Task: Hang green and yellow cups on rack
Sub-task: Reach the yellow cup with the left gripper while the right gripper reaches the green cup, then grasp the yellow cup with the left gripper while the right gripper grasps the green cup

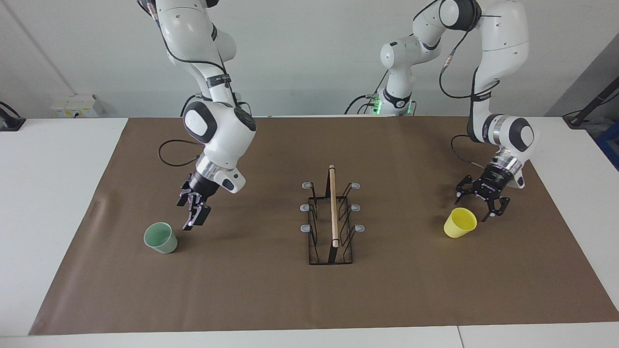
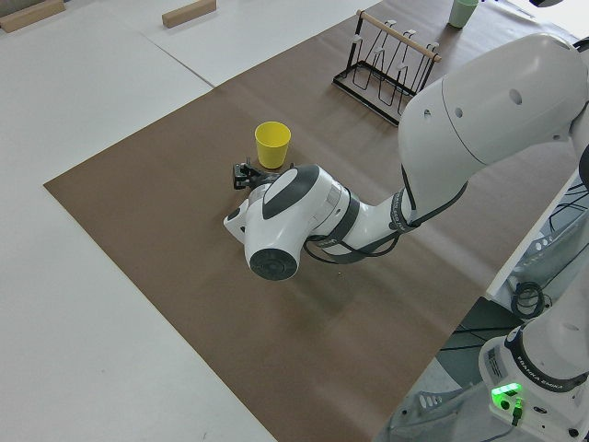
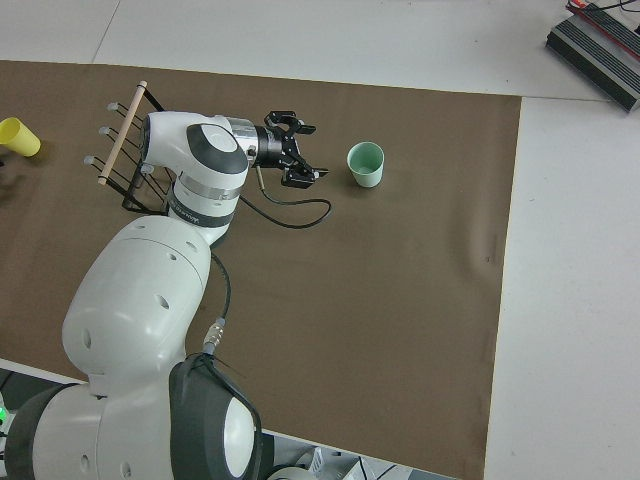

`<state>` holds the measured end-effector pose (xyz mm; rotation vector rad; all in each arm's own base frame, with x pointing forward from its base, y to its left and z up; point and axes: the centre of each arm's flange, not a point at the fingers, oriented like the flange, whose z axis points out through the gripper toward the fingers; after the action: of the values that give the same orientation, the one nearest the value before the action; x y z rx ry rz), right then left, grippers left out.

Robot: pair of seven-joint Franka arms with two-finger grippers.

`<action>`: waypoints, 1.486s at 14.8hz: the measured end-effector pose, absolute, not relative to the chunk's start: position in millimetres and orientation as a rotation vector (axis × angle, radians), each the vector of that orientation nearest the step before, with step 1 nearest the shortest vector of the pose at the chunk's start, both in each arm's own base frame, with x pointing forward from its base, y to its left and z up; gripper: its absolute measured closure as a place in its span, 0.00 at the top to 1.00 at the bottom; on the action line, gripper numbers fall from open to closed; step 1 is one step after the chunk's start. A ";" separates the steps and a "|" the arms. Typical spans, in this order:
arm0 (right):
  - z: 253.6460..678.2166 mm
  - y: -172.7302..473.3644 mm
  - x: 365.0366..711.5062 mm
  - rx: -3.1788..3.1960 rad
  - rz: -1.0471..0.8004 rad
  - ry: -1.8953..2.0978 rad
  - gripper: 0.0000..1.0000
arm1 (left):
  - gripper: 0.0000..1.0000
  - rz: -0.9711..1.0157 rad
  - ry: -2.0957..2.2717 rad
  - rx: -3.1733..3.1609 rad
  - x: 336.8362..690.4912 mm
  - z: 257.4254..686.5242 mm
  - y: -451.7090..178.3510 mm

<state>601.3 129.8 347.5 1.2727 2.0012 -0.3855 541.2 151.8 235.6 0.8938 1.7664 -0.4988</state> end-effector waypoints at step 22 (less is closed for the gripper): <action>237.8 53.7 585.2 1.059 -0.394 1.864 1.00 | 1.00 -0.430 1.812 0.833 565.8 219.5 102.3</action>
<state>585.2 53.7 237.8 1.0589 1.8638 -0.3942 565.8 102.3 219.5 0.8330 1.8120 -0.4300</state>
